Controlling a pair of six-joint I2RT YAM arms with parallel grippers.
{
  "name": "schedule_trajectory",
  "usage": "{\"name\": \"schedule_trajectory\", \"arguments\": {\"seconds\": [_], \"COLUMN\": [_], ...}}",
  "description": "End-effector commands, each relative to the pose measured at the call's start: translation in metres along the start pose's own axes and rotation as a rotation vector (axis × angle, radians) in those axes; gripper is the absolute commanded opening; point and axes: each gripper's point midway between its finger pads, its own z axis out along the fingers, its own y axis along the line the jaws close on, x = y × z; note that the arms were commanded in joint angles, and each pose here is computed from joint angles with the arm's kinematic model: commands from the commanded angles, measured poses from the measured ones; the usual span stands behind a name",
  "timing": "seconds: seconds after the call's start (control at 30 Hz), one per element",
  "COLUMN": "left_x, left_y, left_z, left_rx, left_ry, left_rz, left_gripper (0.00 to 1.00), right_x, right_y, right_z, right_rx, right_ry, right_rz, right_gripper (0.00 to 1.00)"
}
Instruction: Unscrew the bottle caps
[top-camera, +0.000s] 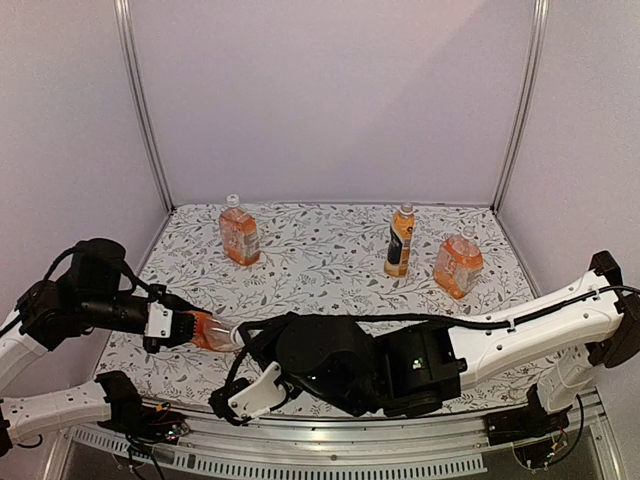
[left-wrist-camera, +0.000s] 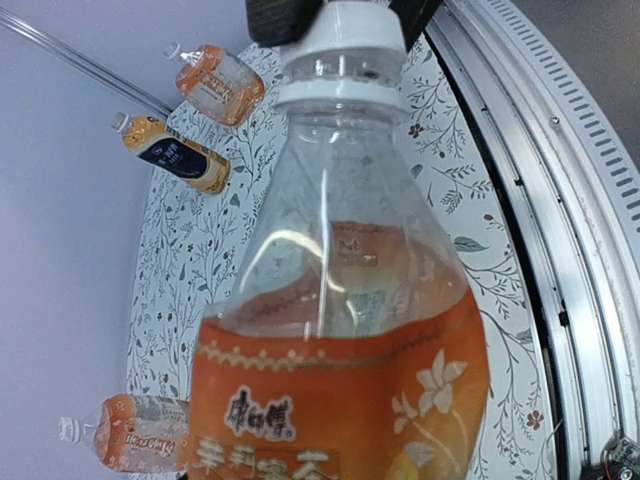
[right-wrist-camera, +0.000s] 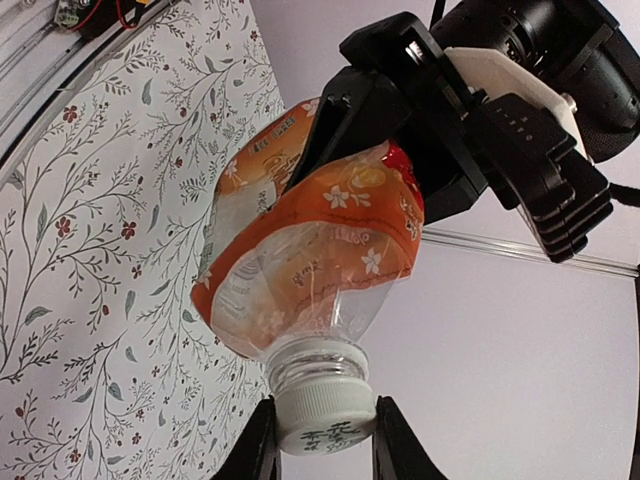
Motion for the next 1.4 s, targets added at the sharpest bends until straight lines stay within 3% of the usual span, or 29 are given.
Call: {"name": "schedule_trajectory", "arguments": {"seconds": [0.0, 0.3, 0.4, 0.53, 0.7, 0.9, 1.0, 1.23, 1.37], "left_x": [0.015, 0.009, 0.005, 0.001, 0.001, 0.002, 0.007, 0.029, 0.035], "left_y": [-0.015, -0.011, -0.007, -0.005, -0.003, 0.003, 0.014, 0.052, 0.061], "left_z": [0.001, -0.001, -0.002, -0.003, -0.004, -0.003, -0.001, 0.000, -0.001], "left_rx": [0.037, 0.020, 0.006, 0.000, -0.011, -0.046, -0.105, -0.323, -0.373], "left_ry": [0.053, 0.030, 0.013, -0.007, -0.005, 0.001, 0.018, 0.123, 0.153], "left_rz": [-0.059, -0.072, -0.086, -0.098, -0.104, -0.124, -0.131, -0.101, -0.088], "left_gripper": [0.13, 0.13, 0.13, 0.13, 0.12, 0.12, 0.12, 0.12, 0.12], "right_x": [0.033, 0.008, 0.010, 0.012, 0.014, 0.023, 0.041, 0.063, 0.080], "right_y": [-0.029, -0.030, -0.025, -0.019, -0.021, -0.032, -0.054, -0.084, -0.073], "right_z": [-0.026, -0.023, -0.015, -0.003, 0.004, 0.001, -0.001, 0.001, 0.019], "right_rx": [0.076, 0.042, 0.029, 0.019, 0.020, 0.043, 0.042, -0.248, -0.322], "right_ry": [0.090, -0.044, -0.026, -0.004, 0.002, 0.015, 0.009, -0.207, -0.123], "right_rz": [0.103, 0.211, 0.237, 0.258, 0.311, 0.429, 0.669, 1.603, 1.970], "right_gripper": [0.00, 0.00, 0.02, 0.24, 0.72, 0.95, 0.99, 0.99, 0.99]}}
